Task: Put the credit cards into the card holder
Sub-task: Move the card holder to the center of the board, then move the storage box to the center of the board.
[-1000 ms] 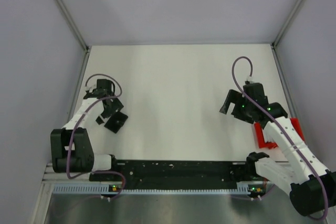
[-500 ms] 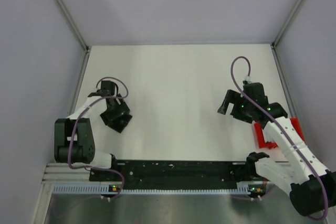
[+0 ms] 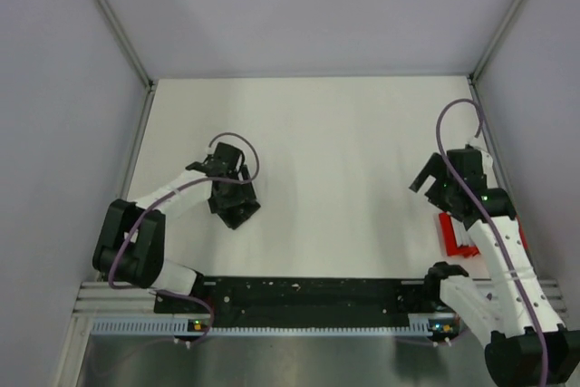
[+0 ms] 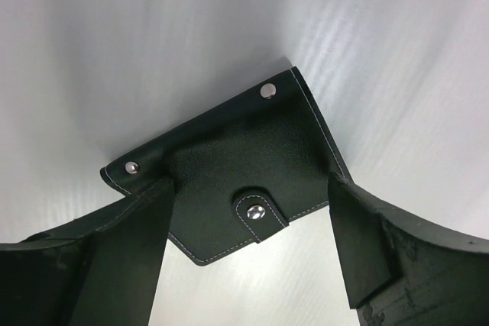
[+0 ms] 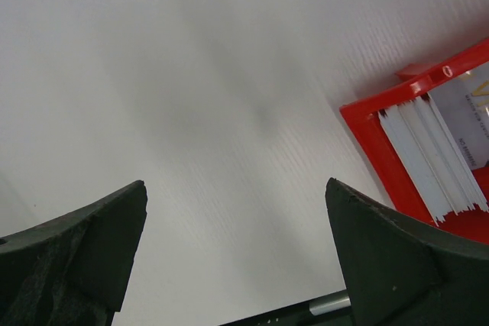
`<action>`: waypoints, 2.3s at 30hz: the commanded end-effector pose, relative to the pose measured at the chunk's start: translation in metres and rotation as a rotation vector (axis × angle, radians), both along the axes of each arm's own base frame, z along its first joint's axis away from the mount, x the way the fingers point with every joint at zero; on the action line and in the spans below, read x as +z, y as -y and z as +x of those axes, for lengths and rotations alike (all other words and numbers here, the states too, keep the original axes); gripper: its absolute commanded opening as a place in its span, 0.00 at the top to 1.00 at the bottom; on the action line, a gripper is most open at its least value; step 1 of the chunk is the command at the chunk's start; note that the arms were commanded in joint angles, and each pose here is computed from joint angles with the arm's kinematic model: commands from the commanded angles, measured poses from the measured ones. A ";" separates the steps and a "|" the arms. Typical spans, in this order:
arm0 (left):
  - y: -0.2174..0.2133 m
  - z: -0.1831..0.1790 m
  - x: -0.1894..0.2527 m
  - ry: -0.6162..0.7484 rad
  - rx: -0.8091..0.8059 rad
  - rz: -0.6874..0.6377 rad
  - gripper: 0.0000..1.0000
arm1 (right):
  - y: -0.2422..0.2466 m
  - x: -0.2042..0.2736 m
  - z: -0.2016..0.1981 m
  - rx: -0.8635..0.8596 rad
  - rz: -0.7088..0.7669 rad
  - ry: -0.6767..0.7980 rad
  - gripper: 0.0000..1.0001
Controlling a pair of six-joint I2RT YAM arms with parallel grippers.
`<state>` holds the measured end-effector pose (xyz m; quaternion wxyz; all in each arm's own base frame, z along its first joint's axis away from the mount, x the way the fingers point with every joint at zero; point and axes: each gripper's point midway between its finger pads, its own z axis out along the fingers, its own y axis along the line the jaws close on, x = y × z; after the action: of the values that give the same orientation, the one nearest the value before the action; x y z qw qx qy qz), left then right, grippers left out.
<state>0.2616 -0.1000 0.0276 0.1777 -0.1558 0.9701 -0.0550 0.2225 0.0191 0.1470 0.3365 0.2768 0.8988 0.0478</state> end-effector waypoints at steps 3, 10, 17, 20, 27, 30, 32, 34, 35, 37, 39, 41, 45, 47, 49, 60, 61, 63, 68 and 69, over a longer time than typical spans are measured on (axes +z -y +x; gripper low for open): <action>0.090 -0.019 -0.001 -0.057 -0.075 -0.279 0.17 | 0.042 0.011 -0.023 -0.208 -0.100 0.002 0.01; 0.108 -0.014 0.032 0.012 -0.152 -0.308 0.16 | 0.088 -0.002 -0.035 -0.391 -0.111 -0.068 0.01; 0.097 -0.006 0.062 0.098 -0.203 -0.245 0.13 | 0.109 -0.014 -0.026 -0.493 -0.054 -0.084 0.01; 0.097 -0.004 0.071 0.124 -0.241 -0.234 0.12 | 0.122 -0.036 -0.022 -0.545 -0.022 -0.125 0.01; 0.090 -0.006 0.073 0.130 -0.283 -0.195 0.13 | 0.127 -0.063 0.002 -0.526 0.011 -0.150 0.01; 0.090 -0.006 0.071 0.125 -0.282 -0.194 0.13 | 0.122 -0.073 0.016 -0.495 0.052 -0.128 0.02; 0.091 -0.007 0.070 0.124 -0.284 -0.196 0.13 | 0.114 -0.079 0.028 -0.440 0.076 -0.112 0.03; 0.091 -0.006 0.072 0.126 -0.280 -0.199 0.13 | 0.103 -0.086 0.039 -0.359 0.073 -0.132 0.04; 0.090 -0.006 0.071 0.124 -0.276 -0.199 0.13 | 0.097 -0.086 0.044 -0.321 0.070 -0.137 0.05; 0.090 -0.008 0.072 0.122 -0.273 -0.197 0.13 | 0.088 -0.090 0.052 -0.262 0.036 -0.168 0.05; 0.088 -0.009 0.072 0.121 -0.269 -0.191 0.13 | 0.082 -0.095 0.059 -0.235 0.028 -0.187 0.05; 0.086 -0.010 0.071 0.121 -0.264 -0.184 0.13 | 0.073 -0.102 0.065 -0.208 0.050 -0.203 0.05; 0.082 -0.010 0.069 0.117 -0.255 -0.163 0.13 | 0.045 -0.106 0.086 -0.130 0.068 -0.184 0.05; 0.081 -0.010 0.069 0.116 -0.251 -0.162 0.13 | 0.029 -0.106 0.097 -0.106 0.077 -0.186 0.05; 0.080 -0.010 0.069 0.117 -0.247 -0.157 0.13 | 0.013 -0.103 0.112 -0.090 0.091 -0.175 0.05; 0.073 -0.013 0.064 0.100 -0.228 -0.125 0.12 | -0.072 -0.085 0.193 -0.005 0.160 -0.137 0.04; 0.071 -0.013 0.064 0.100 -0.224 -0.121 0.12 | -0.077 -0.082 0.199 0.006 0.169 -0.130 0.04; 0.071 -0.014 0.062 0.095 -0.226 -0.118 0.12 | -0.080 -0.075 0.207 0.022 0.157 -0.119 0.04; 0.050 -0.009 0.057 0.124 -0.169 -0.013 0.11 | -0.066 -0.037 0.210 0.094 0.041 -0.052 0.04; 0.047 -0.008 0.056 0.126 -0.169 0.000 0.11 | -0.063 -0.028 0.207 0.105 0.022 -0.038 0.04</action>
<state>0.2482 -0.1636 0.0768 0.1996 -0.0570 0.9719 -0.1108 0.4248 0.0932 0.0686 0.2563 0.2741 0.9226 0.0899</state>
